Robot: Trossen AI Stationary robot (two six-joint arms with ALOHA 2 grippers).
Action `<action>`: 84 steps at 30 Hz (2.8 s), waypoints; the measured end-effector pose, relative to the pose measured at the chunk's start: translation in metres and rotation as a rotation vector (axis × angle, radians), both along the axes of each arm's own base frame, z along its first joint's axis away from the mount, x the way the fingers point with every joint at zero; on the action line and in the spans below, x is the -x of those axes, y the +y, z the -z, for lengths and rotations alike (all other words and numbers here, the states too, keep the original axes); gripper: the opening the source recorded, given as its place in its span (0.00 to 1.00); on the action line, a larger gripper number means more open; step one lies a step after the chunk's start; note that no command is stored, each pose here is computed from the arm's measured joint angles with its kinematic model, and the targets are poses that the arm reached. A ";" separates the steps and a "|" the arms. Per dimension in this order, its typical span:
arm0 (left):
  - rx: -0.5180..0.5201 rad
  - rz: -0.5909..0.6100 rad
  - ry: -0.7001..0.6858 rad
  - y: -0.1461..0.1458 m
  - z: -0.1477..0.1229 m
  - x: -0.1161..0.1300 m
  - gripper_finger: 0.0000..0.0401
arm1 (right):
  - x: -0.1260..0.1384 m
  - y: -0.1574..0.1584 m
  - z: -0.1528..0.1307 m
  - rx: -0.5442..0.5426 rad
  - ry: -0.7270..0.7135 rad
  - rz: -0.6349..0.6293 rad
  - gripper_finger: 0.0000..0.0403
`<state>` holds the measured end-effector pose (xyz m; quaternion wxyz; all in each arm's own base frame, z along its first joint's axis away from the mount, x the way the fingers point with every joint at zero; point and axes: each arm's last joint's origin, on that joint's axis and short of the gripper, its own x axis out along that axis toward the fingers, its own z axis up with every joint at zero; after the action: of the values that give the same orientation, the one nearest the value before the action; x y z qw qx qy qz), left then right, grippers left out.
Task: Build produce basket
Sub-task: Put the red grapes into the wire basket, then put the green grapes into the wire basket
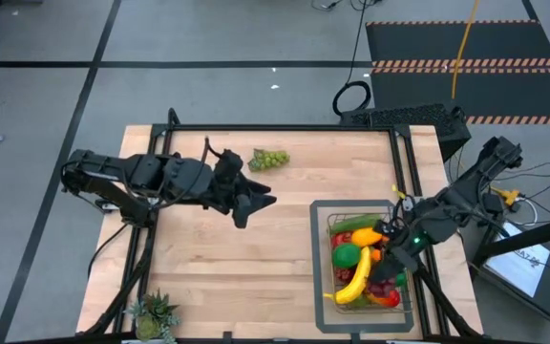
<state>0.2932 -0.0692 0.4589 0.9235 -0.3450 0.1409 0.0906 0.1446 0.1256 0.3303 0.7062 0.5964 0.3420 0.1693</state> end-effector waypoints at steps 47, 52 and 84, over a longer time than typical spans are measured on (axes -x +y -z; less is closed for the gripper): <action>-0.121 -0.142 0.154 0.012 0.014 0.005 0.50 | -0.004 -0.042 0.009 0.214 -0.238 0.421 0.58; -0.185 -0.162 0.297 0.042 0.031 0.003 0.50 | -0.004 -0.057 -0.001 0.326 -0.359 0.573 0.58; 0.061 -0.036 0.744 0.228 0.227 0.061 0.65 | -0.026 -0.110 -0.011 0.384 -0.368 1.236 0.58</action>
<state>0.2323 0.1590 0.2314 0.7967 -0.3181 0.4635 0.2218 0.1707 0.0159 0.3415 0.8137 0.5076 -0.1642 -0.2308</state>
